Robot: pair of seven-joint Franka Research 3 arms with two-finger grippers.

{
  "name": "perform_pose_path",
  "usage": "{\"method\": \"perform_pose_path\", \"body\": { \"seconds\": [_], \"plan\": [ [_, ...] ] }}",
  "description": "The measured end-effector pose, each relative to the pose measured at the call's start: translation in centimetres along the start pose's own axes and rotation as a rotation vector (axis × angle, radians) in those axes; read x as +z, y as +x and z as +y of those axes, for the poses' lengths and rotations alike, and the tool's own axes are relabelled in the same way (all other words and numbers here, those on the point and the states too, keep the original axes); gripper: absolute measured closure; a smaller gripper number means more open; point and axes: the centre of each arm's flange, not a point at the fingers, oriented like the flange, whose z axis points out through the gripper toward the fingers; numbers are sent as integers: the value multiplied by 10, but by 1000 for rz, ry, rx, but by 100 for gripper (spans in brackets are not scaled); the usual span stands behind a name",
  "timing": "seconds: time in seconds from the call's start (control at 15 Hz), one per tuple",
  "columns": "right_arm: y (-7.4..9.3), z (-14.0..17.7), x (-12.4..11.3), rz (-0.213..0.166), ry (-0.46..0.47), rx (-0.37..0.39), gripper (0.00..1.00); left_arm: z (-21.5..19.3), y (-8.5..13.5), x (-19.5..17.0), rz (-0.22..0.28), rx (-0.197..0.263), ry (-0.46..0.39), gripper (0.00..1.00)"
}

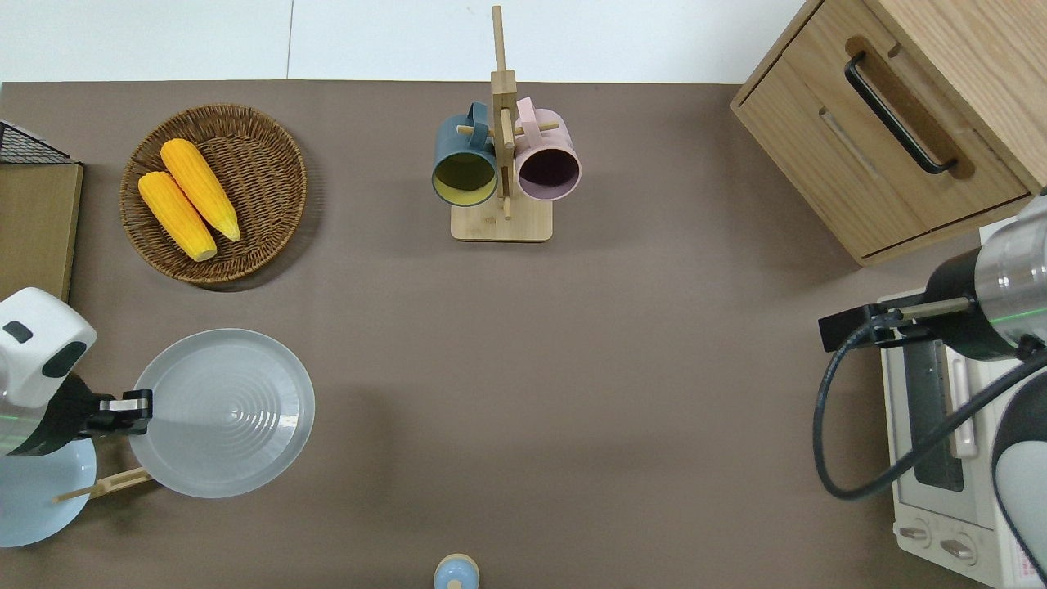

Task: Pick gray plate from table and place it on lower plate rack with left arm
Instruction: 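Lower the gray plate into the lower slot of the wooden rack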

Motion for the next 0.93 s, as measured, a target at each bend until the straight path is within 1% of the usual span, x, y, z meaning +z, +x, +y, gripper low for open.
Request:
{"method": "perform_pose_path", "body": {
  "seconds": [0.13, 0.27, 0.73, 0.93],
  "plan": [
    [0, 0, 0, 0, 0, 0, 1, -4, -2, -4, -5, -8, 34, 96],
    [0, 0, 0, 0, 0, 0, 1, -9, -6, -10, -8, -35, 84, 96],
    [0, 0, 0, 0, 0, 0, 1, -11, -17, -25, 30, -187, 289, 96],
    [0, 0, 0, 0, 0, 0, 1, -10, -19, -28, 54, -226, 371, 96]
  ]
}}
